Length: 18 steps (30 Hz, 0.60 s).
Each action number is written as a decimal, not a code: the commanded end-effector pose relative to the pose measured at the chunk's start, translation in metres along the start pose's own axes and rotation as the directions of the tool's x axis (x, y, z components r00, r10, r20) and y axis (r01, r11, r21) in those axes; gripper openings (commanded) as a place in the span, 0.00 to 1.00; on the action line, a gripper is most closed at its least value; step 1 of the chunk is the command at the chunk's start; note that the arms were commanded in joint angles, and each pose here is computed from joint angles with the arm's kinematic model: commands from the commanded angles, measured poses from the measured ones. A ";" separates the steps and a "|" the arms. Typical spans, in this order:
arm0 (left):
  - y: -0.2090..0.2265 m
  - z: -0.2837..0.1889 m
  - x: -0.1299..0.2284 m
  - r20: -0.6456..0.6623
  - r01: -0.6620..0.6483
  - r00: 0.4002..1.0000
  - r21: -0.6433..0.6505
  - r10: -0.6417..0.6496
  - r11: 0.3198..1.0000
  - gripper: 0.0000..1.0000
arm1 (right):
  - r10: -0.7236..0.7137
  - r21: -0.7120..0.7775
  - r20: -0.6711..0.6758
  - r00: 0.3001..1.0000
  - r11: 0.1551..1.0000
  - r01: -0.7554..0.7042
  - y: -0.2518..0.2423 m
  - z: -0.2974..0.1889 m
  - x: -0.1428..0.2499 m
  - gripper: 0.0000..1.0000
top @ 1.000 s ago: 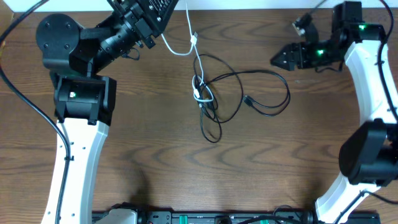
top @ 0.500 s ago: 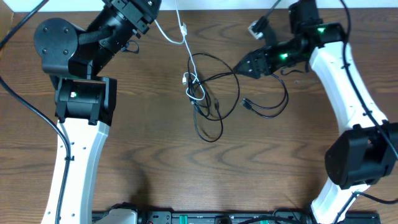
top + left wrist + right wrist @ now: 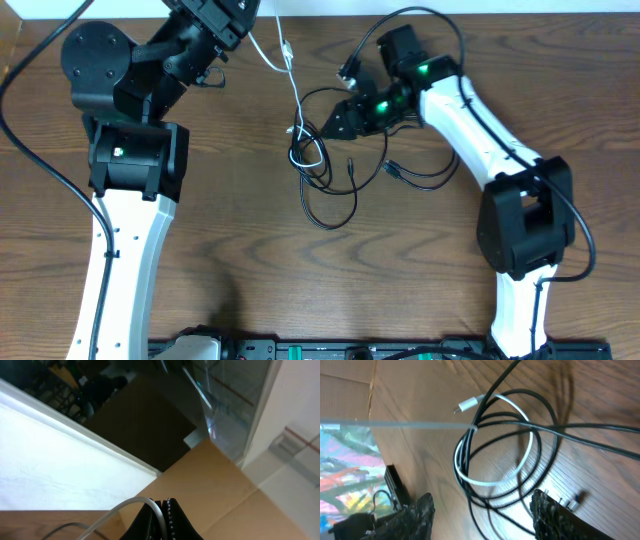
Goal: Untangle cables
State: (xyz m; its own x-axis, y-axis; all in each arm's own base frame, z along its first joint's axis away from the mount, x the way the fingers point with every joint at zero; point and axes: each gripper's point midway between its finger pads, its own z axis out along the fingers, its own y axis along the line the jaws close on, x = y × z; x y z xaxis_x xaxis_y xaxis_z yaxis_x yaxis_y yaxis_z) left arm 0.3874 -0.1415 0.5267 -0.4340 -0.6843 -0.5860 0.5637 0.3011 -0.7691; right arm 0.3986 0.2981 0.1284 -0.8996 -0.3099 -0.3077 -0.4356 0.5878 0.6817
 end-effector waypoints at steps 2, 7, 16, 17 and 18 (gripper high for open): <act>-0.003 -0.002 -0.019 0.105 0.144 0.984 -0.007 -0.143 0.990 0.08 | -0.017 -0.003 0.015 1.000 1.000 0.017 0.003 0.010 -0.006 0.61; -0.007 -0.004 -0.034 0.178 0.210 0.961 0.021 -0.211 0.977 0.08 | -0.115 -0.004 0.025 0.993 0.993 0.115 0.005 0.012 -0.009 0.66; -0.026 -0.007 -0.044 0.203 0.219 0.951 0.095 -0.234 0.971 0.08 | -0.238 -0.003 0.033 0.971 0.971 0.238 0.019 0.025 -0.012 0.66; -0.029 -0.007 -0.046 0.204 0.214 0.951 0.100 -0.231 0.972 0.07 | -0.230 0.009 0.026 0.973 0.973 0.230 0.018 0.026 -0.010 0.65; -0.031 -0.007 -0.046 0.203 0.211 0.952 0.103 -0.229 0.972 0.07 | -0.209 0.029 0.019 0.978 0.978 0.208 0.015 0.027 -0.009 0.64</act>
State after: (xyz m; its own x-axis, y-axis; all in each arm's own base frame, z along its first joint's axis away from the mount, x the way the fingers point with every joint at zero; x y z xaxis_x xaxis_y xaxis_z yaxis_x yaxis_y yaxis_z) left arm 0.3949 -0.1173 0.5548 -0.4171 -0.8448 -0.3353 0.4923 0.1002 -0.8647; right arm 0.4029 0.3254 0.1294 -0.7984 -0.3891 -0.4596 -0.6022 0.5168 0.6085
